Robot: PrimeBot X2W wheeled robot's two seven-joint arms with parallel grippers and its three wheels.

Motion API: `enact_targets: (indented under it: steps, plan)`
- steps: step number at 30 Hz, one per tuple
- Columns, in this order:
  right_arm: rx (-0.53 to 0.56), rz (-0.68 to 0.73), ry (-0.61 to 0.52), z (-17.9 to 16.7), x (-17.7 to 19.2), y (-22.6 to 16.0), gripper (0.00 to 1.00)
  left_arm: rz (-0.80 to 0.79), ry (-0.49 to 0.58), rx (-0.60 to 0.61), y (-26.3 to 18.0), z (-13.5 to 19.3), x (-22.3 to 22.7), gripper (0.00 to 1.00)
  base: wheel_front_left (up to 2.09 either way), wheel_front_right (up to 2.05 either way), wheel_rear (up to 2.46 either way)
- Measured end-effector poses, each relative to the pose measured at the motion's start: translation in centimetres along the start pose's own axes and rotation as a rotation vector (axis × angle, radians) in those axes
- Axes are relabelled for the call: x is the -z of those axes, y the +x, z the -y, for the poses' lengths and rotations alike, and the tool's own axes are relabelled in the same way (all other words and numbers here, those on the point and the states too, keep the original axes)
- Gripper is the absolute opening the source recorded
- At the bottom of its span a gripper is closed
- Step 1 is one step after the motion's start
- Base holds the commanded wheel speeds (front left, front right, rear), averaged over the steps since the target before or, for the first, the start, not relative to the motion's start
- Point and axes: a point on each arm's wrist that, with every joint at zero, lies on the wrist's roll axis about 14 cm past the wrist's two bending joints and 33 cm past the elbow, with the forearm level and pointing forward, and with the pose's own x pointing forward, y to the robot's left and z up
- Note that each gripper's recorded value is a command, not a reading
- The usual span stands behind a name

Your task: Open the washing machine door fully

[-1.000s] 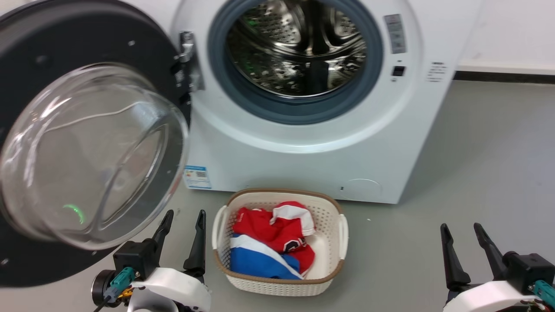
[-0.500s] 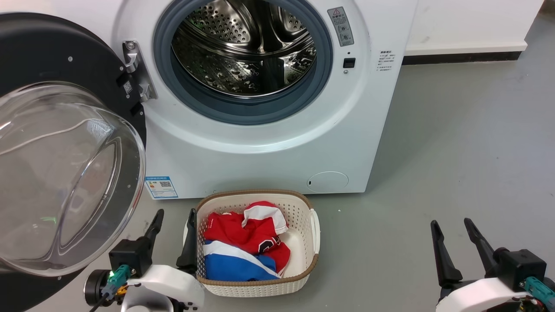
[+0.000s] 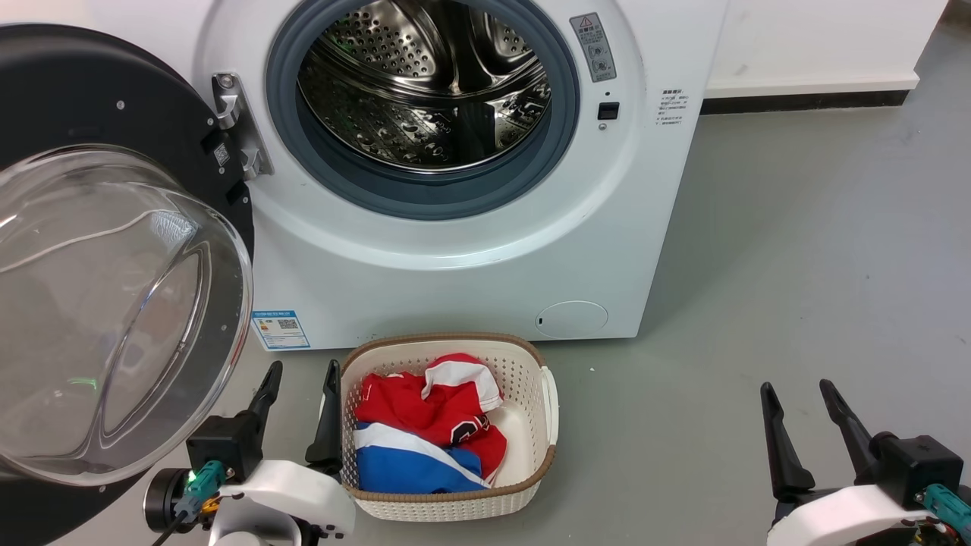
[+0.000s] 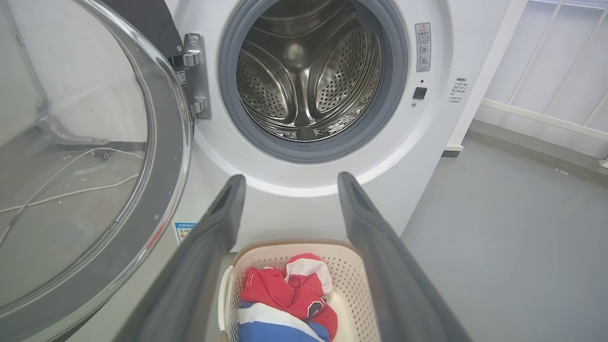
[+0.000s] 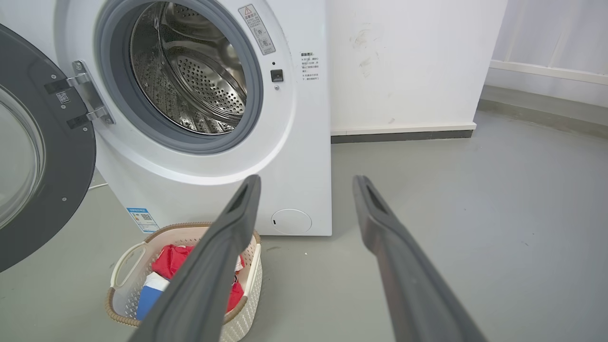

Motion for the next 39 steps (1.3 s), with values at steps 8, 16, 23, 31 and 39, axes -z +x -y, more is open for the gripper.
enact_targets:
  steps: [8, 16, 23, 31, 39]
  plan:
    - [-0.004, -0.001, 0.000, -0.1, 0.0, 0.1, 1.00, -0.009, -0.002, -0.008, -0.1, -0.2, 0.3, 1.00, 0.00, 0.00, 0.00]
    - [0.007, -0.060, 0.039, 0.1, 1.9, -0.5, 0.00, -0.080, -0.045, -0.029, -1.2, -0.4, 2.4, 0.00, 0.00, 0.00, 0.00]
    - [0.028, -0.066, 0.178, 0.4, 2.0, -0.3, 0.00, -0.106, -0.179, -0.072, -1.1, -1.1, 2.7, 0.00, 0.00, 0.00, 0.00]
    - [0.045, -0.067, 0.324, 0.6, 2.0, 0.1, 0.00, -0.127, -0.317, -0.107, -1.0, -1.7, 2.9, 0.00, 0.00, 0.00, 0.00]
    - [0.058, -0.058, 0.459, 0.7, 1.9, 0.5, 0.00, -0.136, -0.451, -0.133, -1.0, -2.1, 2.9, 0.00, 0.00, 0.00, 0.00]
